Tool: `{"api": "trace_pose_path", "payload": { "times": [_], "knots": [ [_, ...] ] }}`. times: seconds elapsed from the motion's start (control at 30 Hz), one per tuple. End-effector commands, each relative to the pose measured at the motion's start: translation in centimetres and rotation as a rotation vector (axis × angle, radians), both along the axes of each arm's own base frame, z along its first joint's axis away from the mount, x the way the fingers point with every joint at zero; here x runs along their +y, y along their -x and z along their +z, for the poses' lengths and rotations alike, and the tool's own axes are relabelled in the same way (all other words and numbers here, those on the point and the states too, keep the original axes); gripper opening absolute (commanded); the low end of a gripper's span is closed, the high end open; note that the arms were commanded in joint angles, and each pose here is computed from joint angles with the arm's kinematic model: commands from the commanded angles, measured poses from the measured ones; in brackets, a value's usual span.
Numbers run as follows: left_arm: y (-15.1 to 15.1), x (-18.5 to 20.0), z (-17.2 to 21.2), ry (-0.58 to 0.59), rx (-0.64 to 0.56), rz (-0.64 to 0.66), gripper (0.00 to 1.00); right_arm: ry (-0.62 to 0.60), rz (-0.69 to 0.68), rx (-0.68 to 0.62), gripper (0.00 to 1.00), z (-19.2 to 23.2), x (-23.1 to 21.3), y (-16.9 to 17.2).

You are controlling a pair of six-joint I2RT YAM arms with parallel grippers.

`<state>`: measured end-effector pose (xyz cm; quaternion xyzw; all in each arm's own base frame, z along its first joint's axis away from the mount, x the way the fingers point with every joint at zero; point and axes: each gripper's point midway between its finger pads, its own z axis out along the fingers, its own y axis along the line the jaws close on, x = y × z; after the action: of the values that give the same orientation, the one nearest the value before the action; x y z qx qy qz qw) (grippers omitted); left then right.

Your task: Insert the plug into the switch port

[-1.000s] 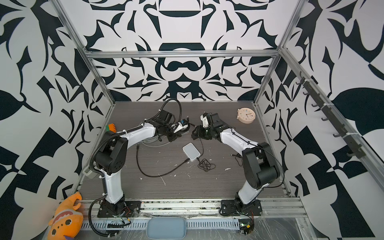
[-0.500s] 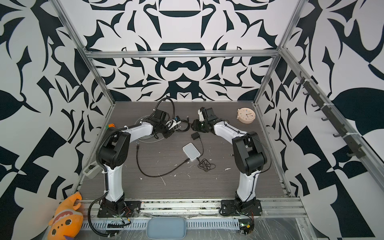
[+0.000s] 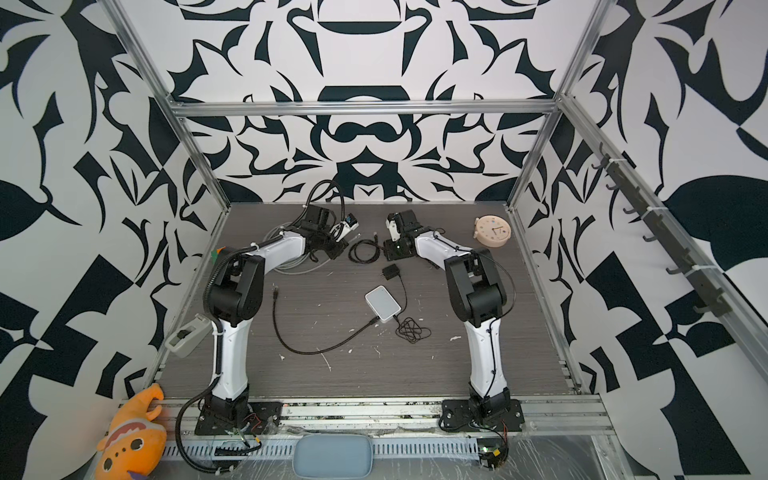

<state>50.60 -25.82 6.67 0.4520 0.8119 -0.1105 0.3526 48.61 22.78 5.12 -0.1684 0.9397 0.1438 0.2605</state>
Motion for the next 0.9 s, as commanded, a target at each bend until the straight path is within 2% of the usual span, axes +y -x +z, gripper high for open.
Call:
{"api": "trace_pose_path", "payload": {
  "times": [0.0,0.27,0.43,0.53,0.57,0.67,0.77,0.87],
  "knots": [
    [0.2,-0.1,-1.0,0.019,0.075,-0.002,0.12,0.086,0.104,-0.091,0.52,2.0,0.6,-1.0],
    [-0.5,0.1,-0.5,0.061,0.104,0.058,0.36,0.134,0.149,-0.136,0.53,0.7,1.2,-2.2],
    [-0.6,0.0,3.0,0.151,0.07,0.11,0.44,0.214,0.224,-0.174,0.5,0.0,1.8,-2.5],
    [-0.5,-0.1,5.7,0.233,0.045,0.155,0.46,0.227,0.265,-0.183,0.39,-0.1,2.2,-2.7],
    [-0.5,-0.1,6.4,0.257,0.042,0.172,0.46,0.227,0.291,-0.183,0.31,-0.1,2.6,-2.6],
    [-0.2,0.3,7.2,0.282,0.042,0.214,0.47,0.248,0.345,-0.166,0.15,-0.1,2.6,-2.1],
    [0.0,1.0,7.5,0.281,0.044,0.25,0.47,0.253,0.407,-0.171,0.04,0.4,2.5,-0.9],
    [0.4,1.7,7.8,0.281,0.038,0.288,0.47,0.232,0.432,-0.215,0.0,1.9,2.6,0.0]
  ]
}}
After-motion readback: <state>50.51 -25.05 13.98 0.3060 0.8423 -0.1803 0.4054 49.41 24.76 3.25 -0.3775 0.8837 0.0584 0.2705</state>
